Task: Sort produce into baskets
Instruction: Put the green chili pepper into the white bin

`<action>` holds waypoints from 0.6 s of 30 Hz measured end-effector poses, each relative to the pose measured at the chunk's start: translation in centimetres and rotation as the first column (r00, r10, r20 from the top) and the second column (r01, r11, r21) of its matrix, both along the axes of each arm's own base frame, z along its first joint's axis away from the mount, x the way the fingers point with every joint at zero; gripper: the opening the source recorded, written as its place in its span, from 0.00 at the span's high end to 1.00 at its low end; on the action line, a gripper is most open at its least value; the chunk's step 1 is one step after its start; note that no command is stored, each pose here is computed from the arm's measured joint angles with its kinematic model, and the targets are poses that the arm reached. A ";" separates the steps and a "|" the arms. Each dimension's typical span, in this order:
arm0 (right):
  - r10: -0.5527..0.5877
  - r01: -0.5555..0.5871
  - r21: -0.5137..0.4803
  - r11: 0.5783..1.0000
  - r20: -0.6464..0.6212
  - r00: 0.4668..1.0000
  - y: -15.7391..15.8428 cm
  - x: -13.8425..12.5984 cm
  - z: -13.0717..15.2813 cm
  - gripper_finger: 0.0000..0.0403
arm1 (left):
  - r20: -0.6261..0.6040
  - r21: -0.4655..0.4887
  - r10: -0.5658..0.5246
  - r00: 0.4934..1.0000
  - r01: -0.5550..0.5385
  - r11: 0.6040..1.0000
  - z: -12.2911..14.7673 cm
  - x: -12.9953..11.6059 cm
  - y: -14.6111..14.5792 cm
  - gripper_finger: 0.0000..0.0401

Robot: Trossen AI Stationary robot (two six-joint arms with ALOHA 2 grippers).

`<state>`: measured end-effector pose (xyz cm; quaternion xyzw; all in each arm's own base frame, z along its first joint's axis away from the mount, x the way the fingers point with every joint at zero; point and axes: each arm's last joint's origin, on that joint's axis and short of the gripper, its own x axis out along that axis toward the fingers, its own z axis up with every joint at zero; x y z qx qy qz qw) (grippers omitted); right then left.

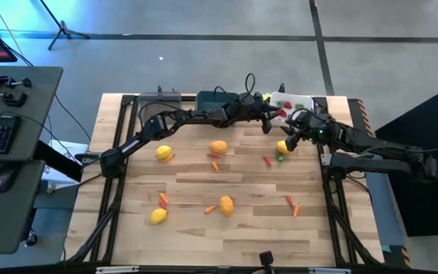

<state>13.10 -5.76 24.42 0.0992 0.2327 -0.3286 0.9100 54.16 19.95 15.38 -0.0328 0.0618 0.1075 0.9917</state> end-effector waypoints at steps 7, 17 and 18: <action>-0.007 0.008 0.038 0.999 -0.004 1.000 0.1 -0.1 -0.2 0.55 | 0.064 -0.075 -0.011 0.998 0.016 0.997 -2.1 -0.8 -0.6 0.98; 0.000 0.000 0.055 0.999 0.002 1.000 0.1 0.0 -0.3 0.54 | -0.005 0.037 -0.038 0.999 0.038 0.999 -0.6 -3.0 -4.9 1.00; -0.006 0.006 0.064 0.998 0.007 1.000 0.1 -0.1 -0.3 0.54 | -0.010 0.040 -0.034 0.999 0.034 0.999 -0.5 -3.5 -5.1 1.00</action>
